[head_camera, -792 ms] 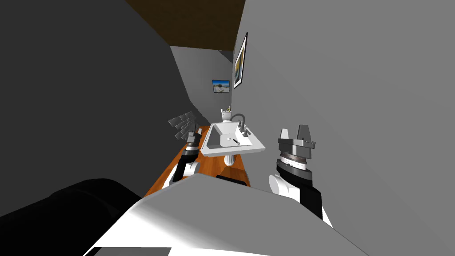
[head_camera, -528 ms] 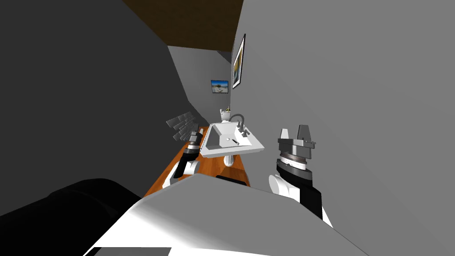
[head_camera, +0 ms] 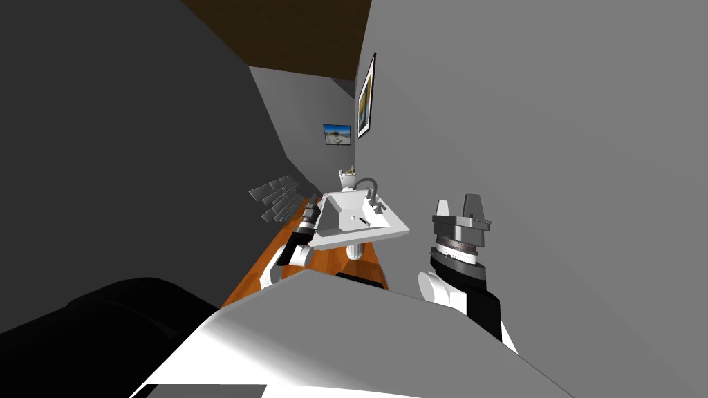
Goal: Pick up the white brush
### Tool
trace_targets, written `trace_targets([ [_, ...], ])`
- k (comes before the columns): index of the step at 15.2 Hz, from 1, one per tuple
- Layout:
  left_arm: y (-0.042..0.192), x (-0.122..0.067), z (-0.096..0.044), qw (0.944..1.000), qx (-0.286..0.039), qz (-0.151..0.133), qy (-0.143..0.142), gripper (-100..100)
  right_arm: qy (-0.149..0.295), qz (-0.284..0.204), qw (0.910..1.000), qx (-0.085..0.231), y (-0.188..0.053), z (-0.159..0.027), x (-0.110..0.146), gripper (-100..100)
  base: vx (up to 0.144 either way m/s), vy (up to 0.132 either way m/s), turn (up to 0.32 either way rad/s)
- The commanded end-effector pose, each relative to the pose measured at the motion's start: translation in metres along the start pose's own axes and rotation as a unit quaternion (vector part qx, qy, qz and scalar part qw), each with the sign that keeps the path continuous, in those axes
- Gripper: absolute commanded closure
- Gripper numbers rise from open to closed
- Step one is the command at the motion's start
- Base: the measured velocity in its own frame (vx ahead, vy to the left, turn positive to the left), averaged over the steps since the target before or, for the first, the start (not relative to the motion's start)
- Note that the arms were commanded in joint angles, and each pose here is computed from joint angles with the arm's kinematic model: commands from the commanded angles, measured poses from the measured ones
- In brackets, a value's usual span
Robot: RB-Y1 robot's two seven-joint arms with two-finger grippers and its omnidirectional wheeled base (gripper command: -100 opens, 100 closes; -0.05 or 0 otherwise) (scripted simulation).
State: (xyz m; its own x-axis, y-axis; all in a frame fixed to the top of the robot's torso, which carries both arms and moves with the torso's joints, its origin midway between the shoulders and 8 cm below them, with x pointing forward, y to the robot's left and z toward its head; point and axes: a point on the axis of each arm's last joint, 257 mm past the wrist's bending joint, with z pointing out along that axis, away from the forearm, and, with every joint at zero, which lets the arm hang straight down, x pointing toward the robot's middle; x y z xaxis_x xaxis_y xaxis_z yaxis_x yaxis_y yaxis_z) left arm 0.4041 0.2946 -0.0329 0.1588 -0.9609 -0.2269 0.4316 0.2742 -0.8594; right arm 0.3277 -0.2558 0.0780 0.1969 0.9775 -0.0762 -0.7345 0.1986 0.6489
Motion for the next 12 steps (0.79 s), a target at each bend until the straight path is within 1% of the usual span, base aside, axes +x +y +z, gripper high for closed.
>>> trace_targets([
  [1,0.016,0.007,0.006,0.9997,-0.023,-0.007,0.009,-100,0.0,0.0,1.0,0.0,0.0,0.0,0.0,0,0.041,0.015,-0.114],
  [2,0.022,0.007,0.005,0.9994,-0.034,-0.006,0.01,-100,0.0,0.0,1.0,0.0,0.0,0.0,0.0,0,0.04,0.015,-0.097],
  [3,0.022,0.007,0.005,0.9993,-0.035,-0.006,0.01,-100,0.0,0.0,1.0,0.0,0.0,0.0,0.0,0,0.028,0.012,-0.029],
  [4,0.032,0.012,0.01,0.9986,-0.049,-0.012,0.016,-100,0.0,0.0,1.0,0.0,0.0,0.0,0.0,0,0.031,0.009,-0.078],
  [5,0.036,0.013,0.01,0.9982,-0.057,-0.012,0.016,-100,0.0,0.0,1.0,0.0,0.0,0.0,0.0,0,0.034,0.012,-0.091],
  [6,0.037,0.013,0.009,0.9981,-0.059,-0.012,0.017,-100,0.0,0.0,1.0,0.0,0.0,0.0,0.0,0,0.025,0.013,-0.036],
  [7,0.048,0.018,0.014,0.9969,-0.074,-0.018,0.022,-100,0.0,0.0,1.0,0.0,0.0,0.0,0.0,0,0.033,0.013,-0.105],
  [8,0.053,0.019,0.013,0.9961,-0.084,-0.017,0.023,-100,0.0,0.0,1.0,0.0,0.0,0.0,0.0,0,0.036,0.017,-0.115],
  [9,0.053,0.019,0.013,0.996,-0.084,-0.017,0.023,-100,0.0,0.0,1.0,0.0,0.0,0.0,0.0,0,0.025,0.016,-0.033],
  [10,0.064,0.024,0.017,0.9944,-0.099,-0.024,0.029,-100,0.0,0.0,1.0,0.0,0.0,0.0,0.0,0,0.032,0.018,-0.088],
  [12,0.069,0.025,0.016,0.9932,-0.11,-0.023,0.03,-100,0.0,0.0,1.0,0.0,0.0,0.0,0.0,0,0.033,0.016,-0.079],
])
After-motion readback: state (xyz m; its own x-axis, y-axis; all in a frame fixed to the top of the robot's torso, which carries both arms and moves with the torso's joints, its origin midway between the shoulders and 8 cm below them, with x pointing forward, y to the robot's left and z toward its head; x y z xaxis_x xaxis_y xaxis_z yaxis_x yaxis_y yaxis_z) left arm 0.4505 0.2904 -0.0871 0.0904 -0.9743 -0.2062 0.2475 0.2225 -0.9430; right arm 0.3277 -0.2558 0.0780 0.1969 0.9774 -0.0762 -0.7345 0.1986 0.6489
